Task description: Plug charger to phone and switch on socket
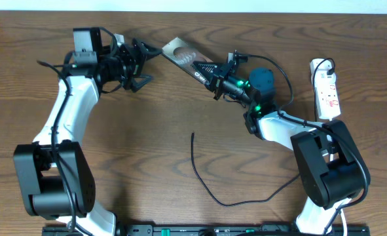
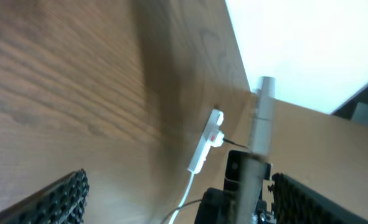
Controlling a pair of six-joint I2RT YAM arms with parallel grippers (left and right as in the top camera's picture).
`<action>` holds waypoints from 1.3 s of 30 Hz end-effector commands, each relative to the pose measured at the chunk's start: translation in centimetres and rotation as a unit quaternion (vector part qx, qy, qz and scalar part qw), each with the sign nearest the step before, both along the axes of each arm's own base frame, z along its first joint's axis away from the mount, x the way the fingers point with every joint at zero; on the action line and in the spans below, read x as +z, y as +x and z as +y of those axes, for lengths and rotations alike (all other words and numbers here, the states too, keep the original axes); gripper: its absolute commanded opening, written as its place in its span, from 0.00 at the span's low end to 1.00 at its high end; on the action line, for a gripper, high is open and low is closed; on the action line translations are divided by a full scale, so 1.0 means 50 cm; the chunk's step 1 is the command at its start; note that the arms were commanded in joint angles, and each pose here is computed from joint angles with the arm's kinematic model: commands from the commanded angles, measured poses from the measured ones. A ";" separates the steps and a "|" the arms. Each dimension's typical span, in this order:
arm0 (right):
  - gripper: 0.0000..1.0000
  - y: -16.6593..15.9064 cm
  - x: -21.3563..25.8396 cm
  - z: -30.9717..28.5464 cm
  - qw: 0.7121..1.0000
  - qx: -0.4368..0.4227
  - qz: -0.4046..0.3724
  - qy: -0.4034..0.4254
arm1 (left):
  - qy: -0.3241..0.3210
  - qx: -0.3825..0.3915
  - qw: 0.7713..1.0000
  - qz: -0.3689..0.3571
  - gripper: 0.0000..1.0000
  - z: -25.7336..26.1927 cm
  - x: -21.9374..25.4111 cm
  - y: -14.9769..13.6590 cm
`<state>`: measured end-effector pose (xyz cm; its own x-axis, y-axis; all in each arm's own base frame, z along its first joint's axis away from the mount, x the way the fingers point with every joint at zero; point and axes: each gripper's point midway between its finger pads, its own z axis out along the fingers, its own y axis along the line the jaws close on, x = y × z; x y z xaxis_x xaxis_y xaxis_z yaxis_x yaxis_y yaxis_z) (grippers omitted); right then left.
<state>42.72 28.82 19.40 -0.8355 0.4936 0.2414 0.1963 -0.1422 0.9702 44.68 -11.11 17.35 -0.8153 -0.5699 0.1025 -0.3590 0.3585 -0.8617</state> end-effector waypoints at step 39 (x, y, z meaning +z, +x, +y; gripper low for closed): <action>0.02 -0.064 0.031 0.126 0.995 -0.002 0.074 0.072 | -0.098 0.026 0.994 -0.042 0.80 -0.021 0.050 0.028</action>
